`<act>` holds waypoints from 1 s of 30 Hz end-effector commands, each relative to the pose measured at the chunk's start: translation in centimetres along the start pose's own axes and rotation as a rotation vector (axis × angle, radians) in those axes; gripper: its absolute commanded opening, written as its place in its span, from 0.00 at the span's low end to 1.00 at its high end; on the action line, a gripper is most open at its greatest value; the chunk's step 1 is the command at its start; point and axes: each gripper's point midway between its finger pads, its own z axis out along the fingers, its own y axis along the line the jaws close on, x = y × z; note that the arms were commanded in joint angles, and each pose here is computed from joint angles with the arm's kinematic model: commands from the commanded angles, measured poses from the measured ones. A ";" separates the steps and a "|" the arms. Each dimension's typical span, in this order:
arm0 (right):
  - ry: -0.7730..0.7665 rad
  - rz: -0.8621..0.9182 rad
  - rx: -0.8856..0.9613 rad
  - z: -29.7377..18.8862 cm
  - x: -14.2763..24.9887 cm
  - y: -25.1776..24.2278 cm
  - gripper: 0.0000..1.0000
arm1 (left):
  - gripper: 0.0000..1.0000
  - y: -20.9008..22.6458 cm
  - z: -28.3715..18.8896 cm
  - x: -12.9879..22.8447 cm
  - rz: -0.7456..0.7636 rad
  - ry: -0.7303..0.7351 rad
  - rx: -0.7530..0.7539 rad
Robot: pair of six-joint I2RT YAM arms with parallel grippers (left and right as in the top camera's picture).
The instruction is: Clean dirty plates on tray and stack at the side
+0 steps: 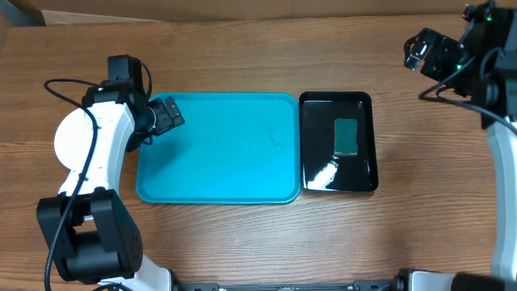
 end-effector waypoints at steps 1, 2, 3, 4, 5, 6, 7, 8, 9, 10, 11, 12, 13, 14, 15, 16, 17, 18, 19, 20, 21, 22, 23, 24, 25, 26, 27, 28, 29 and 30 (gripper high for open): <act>-0.177 -0.034 -0.059 -8.0 -1.7 2.3 1.00 | 1.00 -0.6 -1.2 -0.6 0.011 -0.033 0.025; -0.216 -0.043 -0.073 -9.8 -1.9 2.7 1.00 | 1.00 -0.6 -1.2 -0.6 0.011 -0.032 0.025; -0.257 -0.052 -0.087 -11.7 -1.9 3.2 1.00 | 1.00 -0.6 -1.2 -0.6 0.011 -0.033 0.025; -0.294 -0.060 -0.100 -13.4 -1.9 3.5 1.00 | 1.00 -0.6 -1.2 -0.6 0.011 -0.032 0.025; -0.339 -0.069 -0.115 -15.5 -1.8 4.0 1.00 | 1.00 -0.5 -1.2 -0.6 0.011 -0.033 0.024; -0.376 -0.077 -0.128 -17.2 -1.7 4.3 1.00 | 1.00 -0.6 -1.2 -0.6 0.011 -0.032 0.025; -0.417 -0.086 -0.142 -19.1 -1.4 4.6 1.00 | 1.00 -0.6 -1.2 -0.6 0.011 -0.033 0.025; -0.451 -0.097 -0.148 -20.6 -1.2 4.8 1.00 | 1.00 -0.6 -1.2 -0.6 0.011 -0.033 0.025; -0.484 -0.101 -0.151 -22.1 -0.9 4.8 1.00 | 1.00 -0.6 -1.2 -0.6 0.011 -0.033 0.025; -0.516 -0.105 -0.156 -23.5 -0.5 4.9 1.00 | 0.99 -0.6 -1.2 -0.6 0.011 -0.033 0.025; -0.565 -0.113 -0.156 -25.0 -0.2 4.9 1.00 | 1.00 -0.6 -1.2 -0.6 0.011 -0.033 0.025; -0.635 -0.116 -0.144 -26.8 -0.3 4.6 1.00 | 1.00 -0.6 -1.2 -0.6 0.011 -0.033 0.024; -0.682 -0.117 -0.140 -28.1 0.0 4.5 1.00 | 1.00 -0.6 -1.2 -0.6 0.011 -0.033 0.025; -0.728 -0.116 -0.134 -29.1 0.3 4.2 1.00 | 1.00 -0.6 -1.2 -0.6 0.011 -0.033 0.024; -0.776 -0.119 -0.130 -30.0 0.7 3.8 1.00 | 1.00 -0.6 -1.2 -0.6 0.011 -0.032 0.025; -0.819 -0.138 -0.134 -30.5 1.3 3.7 1.00 | 1.00 -0.6 -1.2 -0.6 0.011 -0.033 0.025; -0.861 -0.152 -0.145 -30.8 1.7 3.6 1.00 | 1.00 -0.6 -1.2 -0.6 0.011 -0.033 0.025; -0.907 -0.162 -0.162 -31.0 2.2 3.5 1.00 | 1.00 -0.6 -1.2 -0.6 0.011 -0.033 0.025; -0.955 -0.169 -0.181 -30.9 2.8 3.4 1.00 | 1.00 -0.6 -1.2 -0.6 0.011 -0.033 0.025; -0.994 -0.173 -0.196 -30.7 3.3 3.1 1.00 | 1.00 -0.5 -1.2 -0.6 0.011 -0.033 0.024; -1.027 -0.179 -0.212 -30.3 3.9 2.9 1.00 | 1.00 -0.6 -1.2 -0.6 0.011 -0.033 0.025; -1.063 -0.183 -0.230 -29.4 4.8 2.5 1.00 | 1.00 -0.6 -1.2 -0.6 0.011 -0.033 0.025; -1.082 -0.189 -0.246 -28.7 5.3 2.3 1.00 | 1.00 -0.6 -1.2 -0.6 0.011 -0.033 0.025; -1.101 -0.190 -0.264 -27.7 6.0 2.0 1.00 | 1.00 -0.6 -1.2 -0.6 0.011 -0.033 0.025; -1.112 -0.184 -0.281 -26.8 6.5 1.8 1.00 | 1.00 -0.6 -1.2 -0.6 0.011 -0.033 0.025; -1.124 -0.182 -0.298 -25.6 7.0 1.5 1.00 | 1.00 -0.6 -1.2 -0.6 0.011 -0.033 0.024; -1.133 -0.176 -0.316 -24.7 7.5 1.3 1.00 | 1.00 -0.6 -1.2 -0.6 0.011 -0.033 0.024; -1.140 -0.168 -0.332 -23.9 7.9 1.2 1.00 | 1.00 -0.6 -1.2 -0.6 0.011 -0.033 0.025; -1.151 -0.171 -0.347 -22.9 8.4 1.0 1.00 | 1.00 -0.6 -1.2 -0.6 0.011 -0.033 0.025; -1.157 -0.174 -0.361 -21.9 8.9 0.8 1.00 | 1.00 -0.6 -1.2 -0.6 0.011 -0.033 0.025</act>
